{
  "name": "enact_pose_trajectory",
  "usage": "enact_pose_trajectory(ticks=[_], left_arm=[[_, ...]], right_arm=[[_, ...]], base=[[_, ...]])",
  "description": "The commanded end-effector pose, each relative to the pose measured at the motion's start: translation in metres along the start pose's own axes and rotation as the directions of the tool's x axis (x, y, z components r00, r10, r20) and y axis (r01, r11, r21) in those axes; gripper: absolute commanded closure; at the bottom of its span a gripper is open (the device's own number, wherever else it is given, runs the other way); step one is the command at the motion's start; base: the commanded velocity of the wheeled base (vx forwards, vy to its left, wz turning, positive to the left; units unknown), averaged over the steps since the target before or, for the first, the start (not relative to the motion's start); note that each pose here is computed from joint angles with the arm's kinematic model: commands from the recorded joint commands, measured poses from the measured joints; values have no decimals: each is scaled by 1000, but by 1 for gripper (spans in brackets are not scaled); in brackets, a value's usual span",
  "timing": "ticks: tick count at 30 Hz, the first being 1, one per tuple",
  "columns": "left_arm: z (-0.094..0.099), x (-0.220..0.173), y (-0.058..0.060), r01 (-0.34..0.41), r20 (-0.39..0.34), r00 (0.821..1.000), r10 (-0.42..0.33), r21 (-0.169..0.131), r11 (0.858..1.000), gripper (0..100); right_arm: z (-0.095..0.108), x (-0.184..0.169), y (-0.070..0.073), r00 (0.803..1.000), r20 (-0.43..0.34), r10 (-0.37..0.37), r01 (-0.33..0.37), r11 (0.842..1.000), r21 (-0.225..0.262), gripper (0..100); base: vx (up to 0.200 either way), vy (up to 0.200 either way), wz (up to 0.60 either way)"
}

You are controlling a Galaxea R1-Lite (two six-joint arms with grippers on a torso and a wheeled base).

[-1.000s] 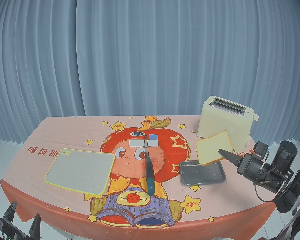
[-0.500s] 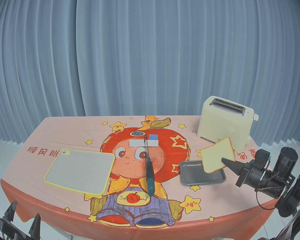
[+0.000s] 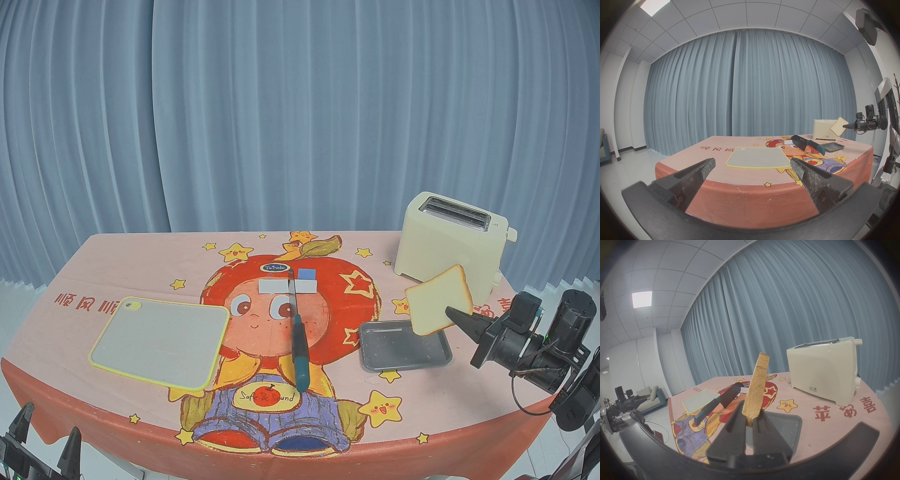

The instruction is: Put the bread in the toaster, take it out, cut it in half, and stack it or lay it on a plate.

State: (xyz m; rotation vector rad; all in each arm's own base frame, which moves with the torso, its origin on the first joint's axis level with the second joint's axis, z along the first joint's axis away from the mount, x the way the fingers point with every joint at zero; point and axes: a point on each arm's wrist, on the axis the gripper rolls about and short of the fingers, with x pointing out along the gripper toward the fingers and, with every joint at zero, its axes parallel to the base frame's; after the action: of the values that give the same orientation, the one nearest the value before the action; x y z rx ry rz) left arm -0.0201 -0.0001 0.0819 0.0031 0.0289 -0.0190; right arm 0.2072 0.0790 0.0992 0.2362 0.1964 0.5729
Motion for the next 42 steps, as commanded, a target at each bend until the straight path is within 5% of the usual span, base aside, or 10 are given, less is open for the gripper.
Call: enact_pose_trajectory(ticks=[1,33,42], left_arm=[[-5,1,0,0,-17,1000,0,0,1000,0],[-5,1,0,-8,-17,1000,8,-8,1000,0],[-5,1,0,-8,-17,1000,8,-11,1000,0]], right_arm=[[8,1,-6,999,46,-23,23,1000,-7,100],[4,0,-11,999,24,-43,43,999,3,100],[4,0,-11,999,22,-43,43,999,3,100]], base=[[0,0,0],[0,0,0],[0,-200,0]])
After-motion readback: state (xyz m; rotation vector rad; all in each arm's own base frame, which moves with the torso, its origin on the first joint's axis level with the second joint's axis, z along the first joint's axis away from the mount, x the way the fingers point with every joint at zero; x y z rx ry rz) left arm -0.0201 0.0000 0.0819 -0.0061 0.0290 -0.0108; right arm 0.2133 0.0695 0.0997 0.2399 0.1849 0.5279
